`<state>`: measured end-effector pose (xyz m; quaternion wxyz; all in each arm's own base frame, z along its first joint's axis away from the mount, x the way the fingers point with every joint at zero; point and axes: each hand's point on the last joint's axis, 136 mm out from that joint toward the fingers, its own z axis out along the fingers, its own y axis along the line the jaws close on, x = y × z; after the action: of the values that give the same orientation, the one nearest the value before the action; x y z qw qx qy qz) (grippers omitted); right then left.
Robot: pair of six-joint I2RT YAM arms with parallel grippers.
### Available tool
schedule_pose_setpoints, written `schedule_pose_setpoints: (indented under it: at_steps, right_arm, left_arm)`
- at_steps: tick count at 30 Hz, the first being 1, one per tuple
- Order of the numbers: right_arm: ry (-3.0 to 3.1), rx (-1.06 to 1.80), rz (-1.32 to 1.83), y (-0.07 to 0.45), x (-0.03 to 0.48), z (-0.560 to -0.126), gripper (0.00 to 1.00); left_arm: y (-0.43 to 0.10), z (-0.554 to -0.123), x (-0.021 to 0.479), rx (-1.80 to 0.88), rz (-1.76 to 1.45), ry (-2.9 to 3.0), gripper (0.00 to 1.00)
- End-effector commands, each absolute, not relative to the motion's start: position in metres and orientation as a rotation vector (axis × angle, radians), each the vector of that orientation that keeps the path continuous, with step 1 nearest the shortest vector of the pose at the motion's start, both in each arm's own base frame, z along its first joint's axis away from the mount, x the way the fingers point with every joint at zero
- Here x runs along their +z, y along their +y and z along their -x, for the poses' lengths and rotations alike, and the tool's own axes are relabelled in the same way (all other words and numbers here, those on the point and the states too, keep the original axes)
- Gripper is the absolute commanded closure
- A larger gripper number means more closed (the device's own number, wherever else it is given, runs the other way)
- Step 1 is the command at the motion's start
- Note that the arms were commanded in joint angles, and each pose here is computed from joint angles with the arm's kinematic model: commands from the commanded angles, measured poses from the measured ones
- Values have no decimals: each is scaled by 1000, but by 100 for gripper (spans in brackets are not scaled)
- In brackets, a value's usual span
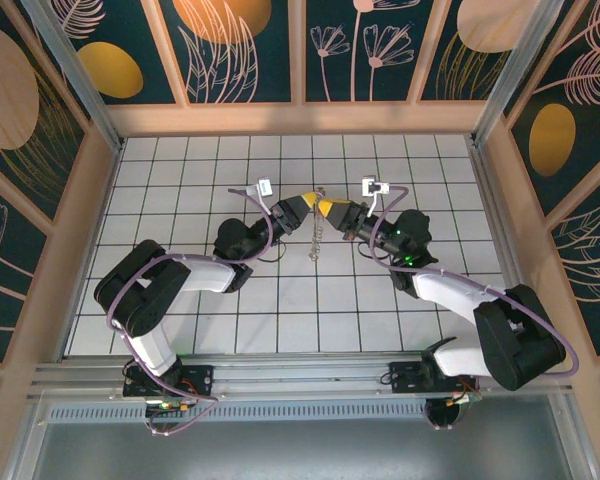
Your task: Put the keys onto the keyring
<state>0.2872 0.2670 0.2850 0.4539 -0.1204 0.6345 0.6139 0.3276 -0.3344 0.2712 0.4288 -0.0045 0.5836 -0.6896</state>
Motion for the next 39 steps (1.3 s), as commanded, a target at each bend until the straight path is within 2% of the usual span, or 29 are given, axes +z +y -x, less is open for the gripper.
schedule_pose_setpoints:
  at_steps: [1,3,4,7,9,12,17,27,39]
  right_arm:
    - [1525,1538,358,272,294,-277,100]
    - [1523,1535,368,272,294,-274,100]
    - [1519,1525,370,271,296,-273,96]
    - [1510,1471,358,262,305,-274,67]
    - [1499,1429,343,254,313,-275,59]
    - [1490,1371,292,238,323,-282,55]
    - [1502,1339,222,225,322,-296,50]
    - [1521,1435,252,246,310,-310,48]
    - [1534,1484,278,264,300,-303,54]
  left_arm:
    - [-329,-327,301,-1743,-10,1325,100]
    - [-329,-328,300,-1739,-9,1328,100]
    - [-329,-328,300,-1739,-11,1328,100]
    - [-329,-327,299,-1736,-13,1329,100]
    - [-329,-327,298,-1734,-18,1332,100]
    - [-331,-326,299,-1737,-28,1333,100]
    - [-334,-325,298,-1745,-50,1337,100]
    - [-336,-321,300,-1755,-80,1335,100]
    - [-334,-322,301,-1743,-74,1330,100]
